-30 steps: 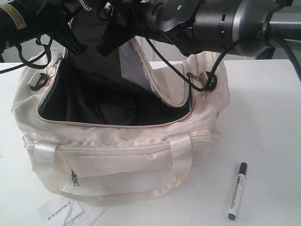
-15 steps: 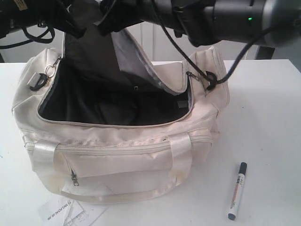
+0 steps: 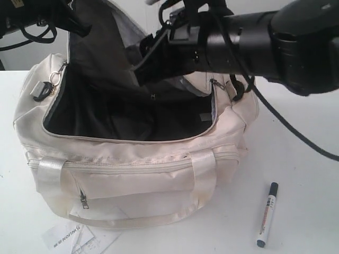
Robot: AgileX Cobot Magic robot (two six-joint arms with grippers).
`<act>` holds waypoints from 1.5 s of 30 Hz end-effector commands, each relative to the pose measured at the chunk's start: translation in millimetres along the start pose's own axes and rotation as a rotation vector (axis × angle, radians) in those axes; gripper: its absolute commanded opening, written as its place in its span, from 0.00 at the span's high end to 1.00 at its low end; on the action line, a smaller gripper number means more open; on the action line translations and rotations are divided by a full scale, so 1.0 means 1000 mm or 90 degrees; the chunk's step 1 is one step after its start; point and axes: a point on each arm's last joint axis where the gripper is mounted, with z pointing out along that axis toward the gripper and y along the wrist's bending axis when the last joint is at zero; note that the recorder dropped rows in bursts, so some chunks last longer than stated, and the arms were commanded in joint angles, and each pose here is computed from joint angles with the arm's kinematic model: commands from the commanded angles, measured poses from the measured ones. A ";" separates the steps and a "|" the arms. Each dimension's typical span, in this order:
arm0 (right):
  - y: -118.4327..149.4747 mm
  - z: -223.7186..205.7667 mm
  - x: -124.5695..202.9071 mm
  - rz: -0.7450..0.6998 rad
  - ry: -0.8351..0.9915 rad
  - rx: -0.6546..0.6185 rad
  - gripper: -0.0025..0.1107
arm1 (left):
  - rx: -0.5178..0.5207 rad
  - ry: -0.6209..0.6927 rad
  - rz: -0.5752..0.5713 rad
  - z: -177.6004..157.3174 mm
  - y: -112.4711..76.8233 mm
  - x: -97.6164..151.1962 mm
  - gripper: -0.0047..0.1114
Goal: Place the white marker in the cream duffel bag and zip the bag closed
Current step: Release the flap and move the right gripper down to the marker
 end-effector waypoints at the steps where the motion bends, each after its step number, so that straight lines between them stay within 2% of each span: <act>1: 0.018 -0.016 0.015 0.022 0.041 -0.111 0.61 | -0.013 -0.020 -0.008 -0.001 0.004 -0.005 0.96; 4: 0.027 -0.020 0.027 0.054 0.090 -0.165 0.79 | -0.013 -0.021 -0.008 -0.001 0.004 -0.005 0.96; 5: 0.030 -0.021 0.031 0.049 0.115 -0.188 0.86 | -0.013 -0.021 -0.008 -0.001 0.004 -0.005 0.96; 7: 0.034 -0.024 0.037 0.035 0.155 -0.222 0.96 | -0.013 -0.020 -0.008 -0.001 0.004 -0.005 0.96; 11: 0.042 -0.032 0.051 0.017 0.262 -0.285 0.98 | -0.012 -0.019 -0.008 -0.001 0.004 -0.005 0.96; 15: 0.042 -0.039 0.063 0.025 0.362 -0.292 0.98 | -0.012 -0.019 -0.008 -0.001 0.004 -0.005 0.96; 19: 0.033 -0.043 0.075 0.034 0.460 -0.221 0.98 | -0.012 -0.019 -0.008 -0.001 0.004 -0.005 0.96; 23: 0.017 -0.048 0.085 -0.002 0.544 -0.118 0.98 | -0.012 -0.019 -0.008 -0.001 0.004 -0.005 0.96; 28: -0.003 -0.053 0.090 0.038 0.578 -0.059 0.98 | -0.012 -0.019 -0.008 -0.001 0.004 -0.005 0.96; 36: -0.042 -0.067 0.098 0.164 0.575 0.048 0.98 | -0.012 -0.019 -0.008 -0.001 0.004 -0.005 0.96; 45: -0.057 -0.077 0.116 0.341 0.567 0.167 0.98 | -0.012 -0.019 -0.008 -0.001 0.004 -0.005 0.96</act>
